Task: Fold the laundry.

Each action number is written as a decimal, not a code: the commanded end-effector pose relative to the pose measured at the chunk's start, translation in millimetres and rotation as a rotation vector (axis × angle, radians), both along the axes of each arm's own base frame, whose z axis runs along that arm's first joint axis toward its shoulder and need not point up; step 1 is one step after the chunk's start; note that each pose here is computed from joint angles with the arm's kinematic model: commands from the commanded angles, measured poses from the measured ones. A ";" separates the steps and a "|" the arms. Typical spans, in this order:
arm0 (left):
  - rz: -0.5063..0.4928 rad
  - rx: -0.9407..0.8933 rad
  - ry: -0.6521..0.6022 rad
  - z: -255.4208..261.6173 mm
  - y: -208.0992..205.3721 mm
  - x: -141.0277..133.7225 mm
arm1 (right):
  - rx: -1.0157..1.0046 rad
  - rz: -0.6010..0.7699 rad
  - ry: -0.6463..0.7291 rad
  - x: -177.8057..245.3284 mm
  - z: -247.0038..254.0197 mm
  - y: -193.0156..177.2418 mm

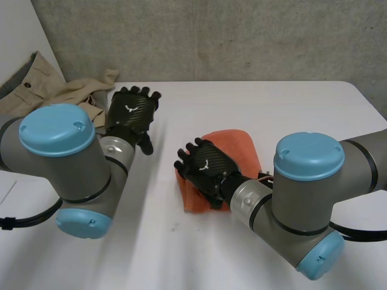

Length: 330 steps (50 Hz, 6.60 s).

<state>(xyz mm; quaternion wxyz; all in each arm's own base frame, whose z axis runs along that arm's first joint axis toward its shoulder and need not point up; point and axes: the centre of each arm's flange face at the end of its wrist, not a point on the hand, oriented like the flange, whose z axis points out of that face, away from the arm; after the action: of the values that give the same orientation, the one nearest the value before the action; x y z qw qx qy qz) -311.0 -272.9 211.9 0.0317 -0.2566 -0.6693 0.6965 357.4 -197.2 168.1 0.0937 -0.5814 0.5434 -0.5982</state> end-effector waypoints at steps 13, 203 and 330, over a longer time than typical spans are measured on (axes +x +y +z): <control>-0.340 0.113 0.134 -27.0 42.2 -91.6 | 0.402 -0.571 -0.369 -89.1 22.3 -100.6; -0.548 0.289 0.132 47.2 47.5 -19.2 | 0.380 -0.745 -0.701 -109.9 -1.2 -232.6; 0.197 -0.042 -0.220 -104.2 -239.7 204.8 | 0.319 -0.366 -0.126 -53.3 -18.8 -43.8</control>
<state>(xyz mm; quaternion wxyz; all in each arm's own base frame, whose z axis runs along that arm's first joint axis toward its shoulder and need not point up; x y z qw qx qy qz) -102.2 -512.7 113.1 -0.1273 -0.2581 -0.6751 0.6793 304.0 -241.1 149.9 0.1081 -0.4125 0.7197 -0.5479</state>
